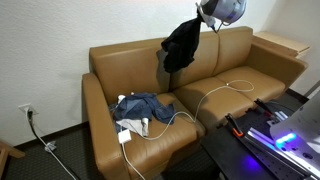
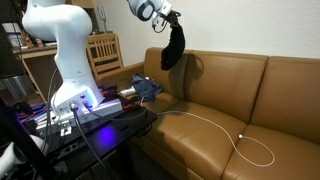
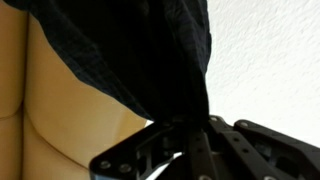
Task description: Move the black clothing and the jean trousers to the right
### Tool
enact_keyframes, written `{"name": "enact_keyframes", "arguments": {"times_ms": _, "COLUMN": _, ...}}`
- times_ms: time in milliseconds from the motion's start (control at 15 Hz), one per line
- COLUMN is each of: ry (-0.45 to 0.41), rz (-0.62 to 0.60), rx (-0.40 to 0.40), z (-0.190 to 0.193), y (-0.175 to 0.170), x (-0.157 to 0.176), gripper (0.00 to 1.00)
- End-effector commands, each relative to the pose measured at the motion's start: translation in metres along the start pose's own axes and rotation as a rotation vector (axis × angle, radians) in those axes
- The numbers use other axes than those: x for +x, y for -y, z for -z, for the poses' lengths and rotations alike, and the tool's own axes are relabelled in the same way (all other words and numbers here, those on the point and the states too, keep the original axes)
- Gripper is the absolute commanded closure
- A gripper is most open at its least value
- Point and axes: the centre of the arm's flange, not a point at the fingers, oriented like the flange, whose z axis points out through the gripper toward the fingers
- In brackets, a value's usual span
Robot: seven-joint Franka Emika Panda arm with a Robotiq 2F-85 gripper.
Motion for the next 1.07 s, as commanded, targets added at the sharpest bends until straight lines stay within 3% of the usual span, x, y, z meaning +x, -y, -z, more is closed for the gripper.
{"name": "enact_keyframes", "arguments": {"times_ms": 0, "ry": -0.028, "rz": -0.178, "rx": -0.107, "z": -0.033, "y": -0.036, "x": 0.088, "gripper": 1.0}}
{"name": "enact_keyframes", "arguments": {"times_ms": 400, "ry": -0.011, "rz": -0.482, "rx": -0.314, "z": -0.095, "y": -0.132, "x": 0.193, "gripper": 1.0}}
{"name": "enact_keyframes", "arguments": {"times_ms": 733, "ry": 0.053, "rz": -0.781, "rx": -0.356, "z": -0.142, "y": -0.178, "x": 0.232, "gripper": 1.0}}
{"name": "enact_keyframes", "arguments": {"times_ms": 1000, "ry": 0.063, "rz": -1.0, "rx": -0.407, "z": -0.189, "y": -0.214, "x": 0.242, "gripper": 1.0}}
